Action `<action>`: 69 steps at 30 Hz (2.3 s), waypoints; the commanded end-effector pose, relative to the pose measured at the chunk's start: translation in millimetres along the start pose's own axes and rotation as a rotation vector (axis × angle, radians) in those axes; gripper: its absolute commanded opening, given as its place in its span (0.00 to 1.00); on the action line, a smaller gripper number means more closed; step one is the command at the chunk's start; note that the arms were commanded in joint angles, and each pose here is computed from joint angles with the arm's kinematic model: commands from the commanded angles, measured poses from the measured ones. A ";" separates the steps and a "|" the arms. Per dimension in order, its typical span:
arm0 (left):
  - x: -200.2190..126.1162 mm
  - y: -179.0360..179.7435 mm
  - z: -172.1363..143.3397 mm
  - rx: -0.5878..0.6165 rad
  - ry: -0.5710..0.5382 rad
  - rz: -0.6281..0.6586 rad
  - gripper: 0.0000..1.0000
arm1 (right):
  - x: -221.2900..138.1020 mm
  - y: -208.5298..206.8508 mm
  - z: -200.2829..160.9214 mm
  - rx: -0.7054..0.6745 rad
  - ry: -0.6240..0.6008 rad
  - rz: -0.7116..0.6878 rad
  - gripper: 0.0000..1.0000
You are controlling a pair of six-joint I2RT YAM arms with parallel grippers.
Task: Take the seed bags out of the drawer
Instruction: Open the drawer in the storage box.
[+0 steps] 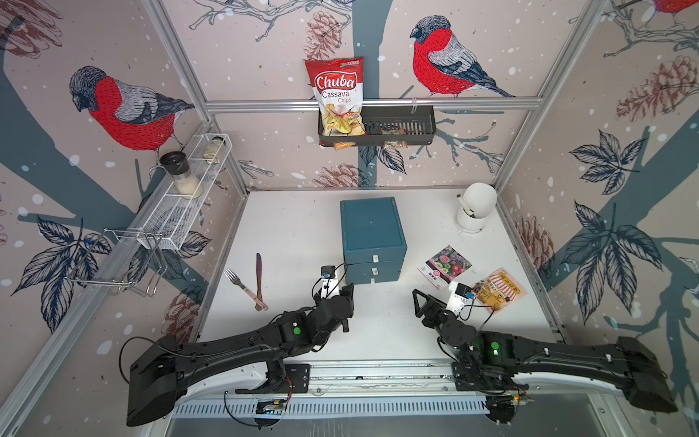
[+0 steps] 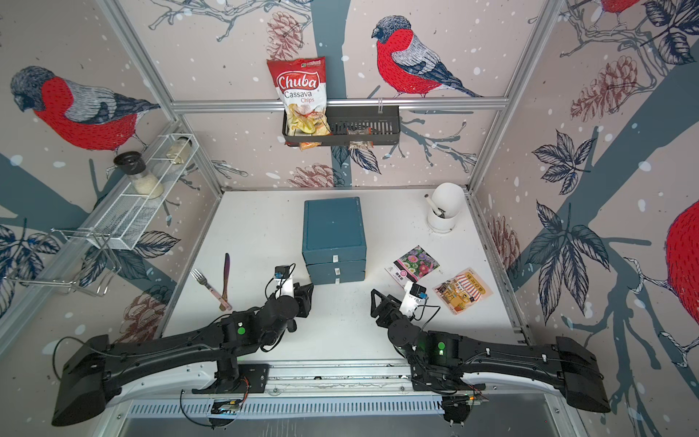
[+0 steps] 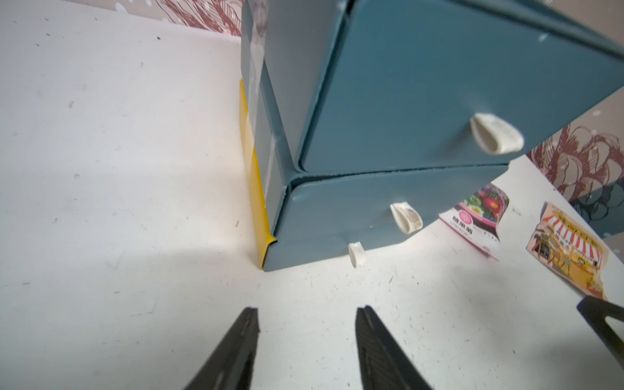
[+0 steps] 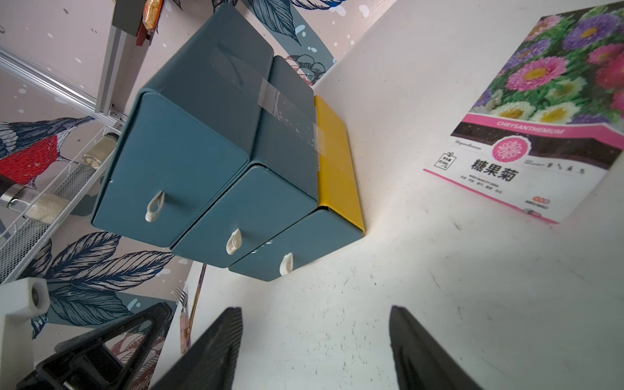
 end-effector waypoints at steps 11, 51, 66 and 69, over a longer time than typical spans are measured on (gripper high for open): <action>-1.9 28.3 56.5 -0.066 -0.059 0.064 0.78 | 29.0 44.7 -15.6 -0.158 0.049 -0.168 0.75; 11.9 27.2 146.3 -0.262 0.025 -0.202 0.83 | 53.7 80.4 -62.1 -0.114 0.242 0.100 0.75; 23.3 20.1 146.1 -0.235 0.058 -0.292 0.74 | 68.9 54.1 -73.4 -0.020 0.296 0.090 0.71; 29.5 16.9 147.9 -0.240 0.059 -0.322 0.71 | 67.4 47.0 -80.2 0.020 0.324 0.104 0.68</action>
Point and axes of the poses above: each gripper's point midway between its finger pads, its own x axis out along the fingers, its own y axis along the line the jaws close on, z = x × y, the point moved 5 cm from there along -x, back along the fingers, and after that the axes turned 6 degrees about x, right-handed, at the moved point
